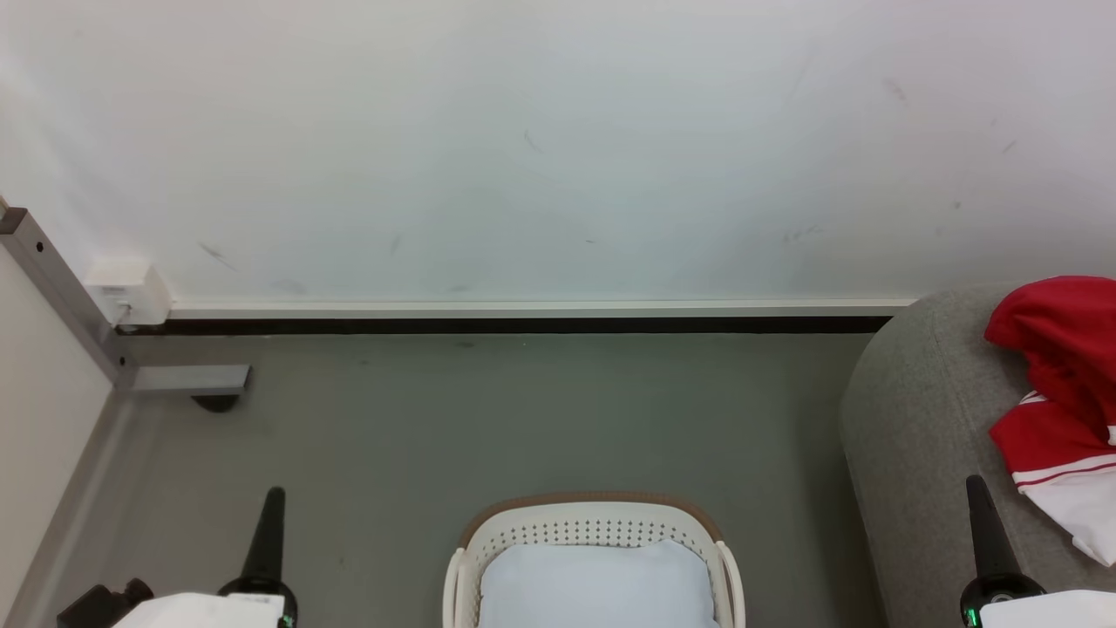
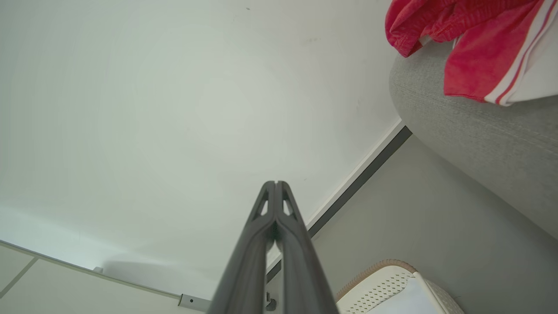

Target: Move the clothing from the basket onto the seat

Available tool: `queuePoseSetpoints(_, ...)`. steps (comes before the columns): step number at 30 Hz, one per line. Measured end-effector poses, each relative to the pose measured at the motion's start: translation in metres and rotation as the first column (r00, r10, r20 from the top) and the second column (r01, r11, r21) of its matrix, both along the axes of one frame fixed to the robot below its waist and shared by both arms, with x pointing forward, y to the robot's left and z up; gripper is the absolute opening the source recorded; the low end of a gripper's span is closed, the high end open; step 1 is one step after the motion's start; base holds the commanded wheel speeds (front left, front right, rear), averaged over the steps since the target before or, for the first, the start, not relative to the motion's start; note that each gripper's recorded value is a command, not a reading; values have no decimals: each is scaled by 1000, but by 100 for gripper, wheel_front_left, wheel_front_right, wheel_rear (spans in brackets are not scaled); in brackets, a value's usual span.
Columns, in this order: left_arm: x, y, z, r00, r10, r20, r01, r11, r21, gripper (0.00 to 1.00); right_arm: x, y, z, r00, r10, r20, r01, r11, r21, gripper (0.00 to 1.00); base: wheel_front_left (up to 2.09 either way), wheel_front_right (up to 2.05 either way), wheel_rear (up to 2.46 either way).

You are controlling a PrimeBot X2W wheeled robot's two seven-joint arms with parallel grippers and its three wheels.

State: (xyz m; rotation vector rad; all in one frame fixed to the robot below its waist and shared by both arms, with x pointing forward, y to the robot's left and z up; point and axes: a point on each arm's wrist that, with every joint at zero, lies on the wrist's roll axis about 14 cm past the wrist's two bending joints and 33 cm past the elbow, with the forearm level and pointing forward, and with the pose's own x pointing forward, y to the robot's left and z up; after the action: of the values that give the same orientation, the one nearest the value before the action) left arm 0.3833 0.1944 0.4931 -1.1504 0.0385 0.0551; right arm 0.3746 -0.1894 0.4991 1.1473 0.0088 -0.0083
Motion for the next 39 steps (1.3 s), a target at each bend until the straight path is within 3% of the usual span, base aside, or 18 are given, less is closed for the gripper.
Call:
queuePoseSetpoints(20,3,1,6,1000,-2,15,4,987,-159,0,6,-4,4,1000,-4,3,3,986,166,0,0,0,0)
queuePoseSetpoints(39,5,3,12,999,-1,35,11,955,-297,0,11,-7,8,1000,-2,8,-1,952,306,0,0,0,0)
